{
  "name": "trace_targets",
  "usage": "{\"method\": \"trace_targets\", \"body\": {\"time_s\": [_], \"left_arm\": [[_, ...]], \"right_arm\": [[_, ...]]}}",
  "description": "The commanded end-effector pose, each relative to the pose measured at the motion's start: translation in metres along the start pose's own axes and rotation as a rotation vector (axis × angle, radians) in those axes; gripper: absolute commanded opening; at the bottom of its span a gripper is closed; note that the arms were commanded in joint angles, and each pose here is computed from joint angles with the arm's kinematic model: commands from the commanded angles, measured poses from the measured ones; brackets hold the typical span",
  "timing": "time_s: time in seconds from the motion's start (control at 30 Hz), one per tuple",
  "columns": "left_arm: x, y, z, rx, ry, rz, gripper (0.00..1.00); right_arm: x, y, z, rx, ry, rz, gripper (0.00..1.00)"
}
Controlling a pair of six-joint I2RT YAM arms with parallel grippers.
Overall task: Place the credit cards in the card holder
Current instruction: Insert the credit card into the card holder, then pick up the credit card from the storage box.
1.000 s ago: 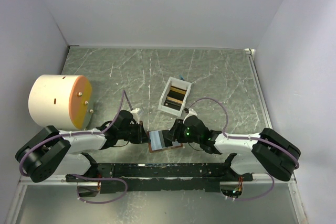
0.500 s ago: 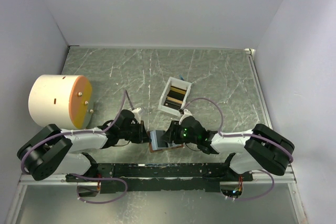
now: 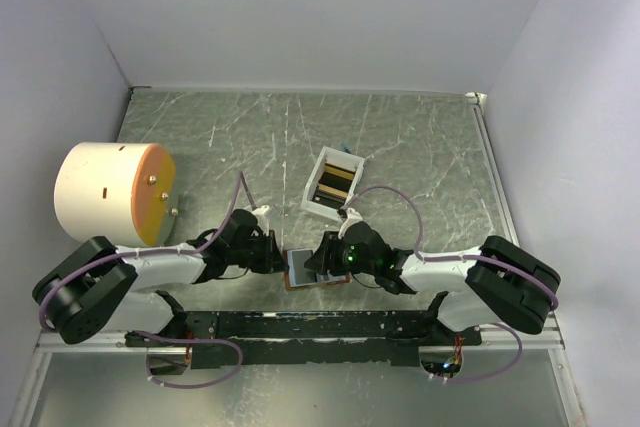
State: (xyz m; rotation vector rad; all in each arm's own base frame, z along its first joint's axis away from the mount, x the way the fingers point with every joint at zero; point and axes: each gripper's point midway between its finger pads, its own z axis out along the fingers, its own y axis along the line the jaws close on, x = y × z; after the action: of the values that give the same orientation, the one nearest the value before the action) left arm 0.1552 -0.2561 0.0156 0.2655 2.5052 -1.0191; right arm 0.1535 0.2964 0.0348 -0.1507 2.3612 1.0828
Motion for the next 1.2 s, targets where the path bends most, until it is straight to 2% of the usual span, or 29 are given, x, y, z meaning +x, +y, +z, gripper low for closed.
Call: {"method": "trace_targets", "body": {"time_s": [0.0,0.2,0.3,0.57,0.7,0.87,1.17], "left_arm": [[-0.005,0.009,-0.003,-0.078,-0.025,0.002,0.1],[-0.028,-0.002,-0.02,-0.076,-0.127,0.024,0.18],[-0.041,-0.009,-0.032,-0.068,-0.192,0.037,0.26],[-0.071,-0.021,-0.064,-0.092,-0.326,0.085,0.38],[-0.081,-0.028,-0.082,-0.103,-0.364,0.111,0.36],[-0.086,-0.037,-0.101,-0.091,-0.395,0.136,0.36],[-0.082,-0.032,-0.119,-0.106,-0.428,0.133,0.37]], "right_arm": [[-0.007,0.014,0.0,-0.042,-0.011,-0.05,0.39],[-0.035,0.028,-0.012,-0.022,-0.079,-0.151,0.39],[-0.051,0.028,-0.019,0.043,-0.101,-0.22,0.4],[-0.14,0.011,-0.034,0.373,-0.169,-0.52,0.4],[-0.191,-0.012,-0.037,0.484,-0.179,-0.573,0.38],[-0.23,-0.033,-0.028,0.585,-0.162,-0.706,0.36],[-0.259,-0.064,0.004,0.717,-0.057,-0.889,0.4]]}}
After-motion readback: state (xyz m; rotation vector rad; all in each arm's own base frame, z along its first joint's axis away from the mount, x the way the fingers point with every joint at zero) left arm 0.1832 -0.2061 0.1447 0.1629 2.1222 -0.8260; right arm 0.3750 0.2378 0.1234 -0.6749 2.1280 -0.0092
